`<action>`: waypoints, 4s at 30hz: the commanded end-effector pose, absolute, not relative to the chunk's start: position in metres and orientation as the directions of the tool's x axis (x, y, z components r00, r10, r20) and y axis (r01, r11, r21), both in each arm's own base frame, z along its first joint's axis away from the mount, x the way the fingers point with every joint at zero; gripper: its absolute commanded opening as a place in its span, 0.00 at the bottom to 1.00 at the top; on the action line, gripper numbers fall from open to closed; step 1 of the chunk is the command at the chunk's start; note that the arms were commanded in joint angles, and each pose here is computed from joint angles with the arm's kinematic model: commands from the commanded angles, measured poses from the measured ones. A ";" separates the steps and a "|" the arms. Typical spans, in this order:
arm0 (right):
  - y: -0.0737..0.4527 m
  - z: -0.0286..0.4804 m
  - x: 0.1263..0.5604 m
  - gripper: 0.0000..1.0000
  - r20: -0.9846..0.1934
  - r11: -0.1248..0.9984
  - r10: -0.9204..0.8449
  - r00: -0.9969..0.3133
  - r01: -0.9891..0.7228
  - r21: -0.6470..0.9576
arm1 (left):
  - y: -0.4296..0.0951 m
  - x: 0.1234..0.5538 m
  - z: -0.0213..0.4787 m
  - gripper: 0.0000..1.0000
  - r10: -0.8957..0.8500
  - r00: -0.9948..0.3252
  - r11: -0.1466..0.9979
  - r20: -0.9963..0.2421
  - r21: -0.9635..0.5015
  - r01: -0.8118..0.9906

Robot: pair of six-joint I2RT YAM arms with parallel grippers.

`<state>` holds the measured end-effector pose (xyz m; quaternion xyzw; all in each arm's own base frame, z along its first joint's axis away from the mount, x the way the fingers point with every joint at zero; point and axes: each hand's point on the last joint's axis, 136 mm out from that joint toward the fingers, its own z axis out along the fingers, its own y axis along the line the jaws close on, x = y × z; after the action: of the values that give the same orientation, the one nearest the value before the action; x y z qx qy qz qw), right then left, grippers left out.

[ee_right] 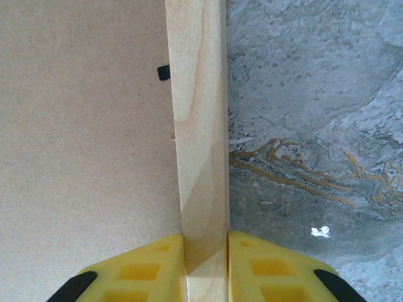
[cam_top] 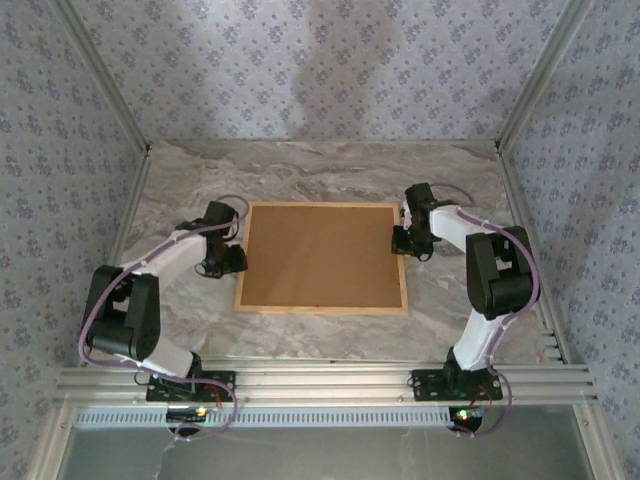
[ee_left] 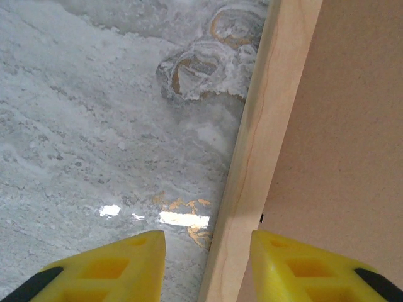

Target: Put the photo into the frame

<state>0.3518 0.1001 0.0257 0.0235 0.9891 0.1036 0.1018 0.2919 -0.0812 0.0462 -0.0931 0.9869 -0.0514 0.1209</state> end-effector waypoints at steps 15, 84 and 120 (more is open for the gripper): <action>0.107 0.002 0.333 0.23 -0.110 0.981 0.020 -0.994 -0.002 0.192 | -0.091 0.290 0.020 0.39 -0.172 -0.969 0.979 -0.179 -0.144 -0.147; 0.109 0.000 0.332 0.22 -0.109 0.989 -0.014 -0.994 -0.029 0.143 | -0.146 0.286 -0.003 0.65 -0.083 -0.983 0.955 -0.164 -0.294 -0.032; 0.186 0.068 0.414 0.31 -0.268 0.892 0.043 -0.963 -0.084 0.445 | -0.265 0.293 0.117 0.70 0.450 -0.539 0.713 -0.712 -0.077 0.697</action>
<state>0.4044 0.1579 0.0428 0.0113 0.9753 0.1812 0.1261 0.3067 -0.2274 0.1121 0.1882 0.9086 -0.1822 0.3252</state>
